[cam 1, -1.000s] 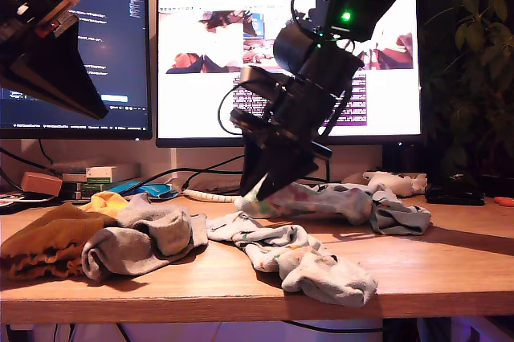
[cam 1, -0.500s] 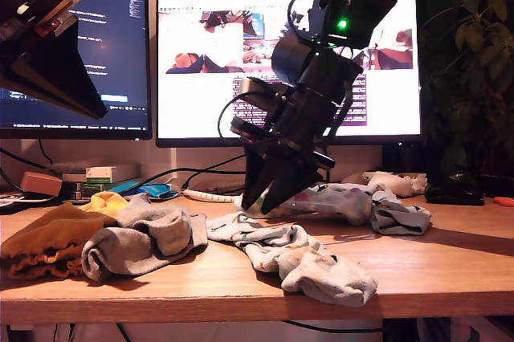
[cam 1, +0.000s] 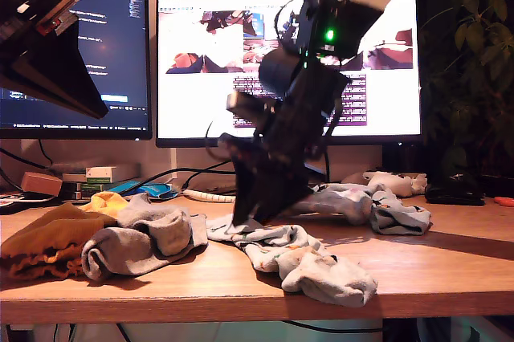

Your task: Pair up the socks based on colour and pattern, by placing them on top of one another

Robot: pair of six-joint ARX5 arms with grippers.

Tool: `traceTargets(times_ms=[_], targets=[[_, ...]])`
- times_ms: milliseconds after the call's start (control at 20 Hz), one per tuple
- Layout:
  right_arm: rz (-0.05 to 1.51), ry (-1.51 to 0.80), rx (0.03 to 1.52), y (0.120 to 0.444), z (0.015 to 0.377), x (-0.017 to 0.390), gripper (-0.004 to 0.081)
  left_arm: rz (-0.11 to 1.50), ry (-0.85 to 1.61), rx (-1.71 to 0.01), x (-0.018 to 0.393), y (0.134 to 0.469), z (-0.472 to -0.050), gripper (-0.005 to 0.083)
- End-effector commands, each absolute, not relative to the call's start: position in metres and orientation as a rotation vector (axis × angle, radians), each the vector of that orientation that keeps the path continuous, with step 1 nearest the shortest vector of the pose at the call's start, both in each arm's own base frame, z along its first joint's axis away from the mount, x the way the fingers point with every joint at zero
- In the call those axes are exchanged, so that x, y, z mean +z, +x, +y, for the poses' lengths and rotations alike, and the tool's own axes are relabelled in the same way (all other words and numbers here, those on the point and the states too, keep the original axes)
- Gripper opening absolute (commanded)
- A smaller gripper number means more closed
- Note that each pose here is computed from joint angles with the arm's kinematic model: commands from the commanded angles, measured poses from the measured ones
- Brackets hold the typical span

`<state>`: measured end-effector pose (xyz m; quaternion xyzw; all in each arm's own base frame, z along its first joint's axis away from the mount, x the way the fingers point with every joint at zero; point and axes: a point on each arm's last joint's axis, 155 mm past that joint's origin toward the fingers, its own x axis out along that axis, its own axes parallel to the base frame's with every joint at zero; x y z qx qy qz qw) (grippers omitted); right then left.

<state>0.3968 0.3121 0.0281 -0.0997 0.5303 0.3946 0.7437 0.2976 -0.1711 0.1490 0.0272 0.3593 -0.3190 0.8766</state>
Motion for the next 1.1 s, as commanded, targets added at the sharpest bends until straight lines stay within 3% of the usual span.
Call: traceTargets(times_ms=[0,100,200,550,700,1050], targets=[[1.180,-0.225,0.863,0.395,0.313,0.017,0.0195,0.746,0.051,-0.668,0.149,0.296,-0.172,-0.0022],[1.174,-0.235,0.849,0.399,0.311,0.015,0.0129,0.746,0.051,-0.668,0.149,0.296,-0.172,-0.0022],[1.145,-0.250,0.818,0.408,0.310,0.014,-0.0018,0.747,0.051,-0.667,0.149,0.296,-0.172,-0.0022],[1.096,-0.162,0.666,0.439,0.299,0.020,-0.0012,0.758,0.037,-0.661,0.148,0.295,-0.171,-0.0022],[1.100,-0.114,0.530,0.452,0.285,0.018,-0.0012,0.759,0.037,-0.661,0.148,0.295,-0.171,-0.0022],[1.195,-0.129,0.501,0.436,0.268,0.008,-0.0008,0.766,0.030,-0.659,0.147,0.294,-0.171,-0.0022]])
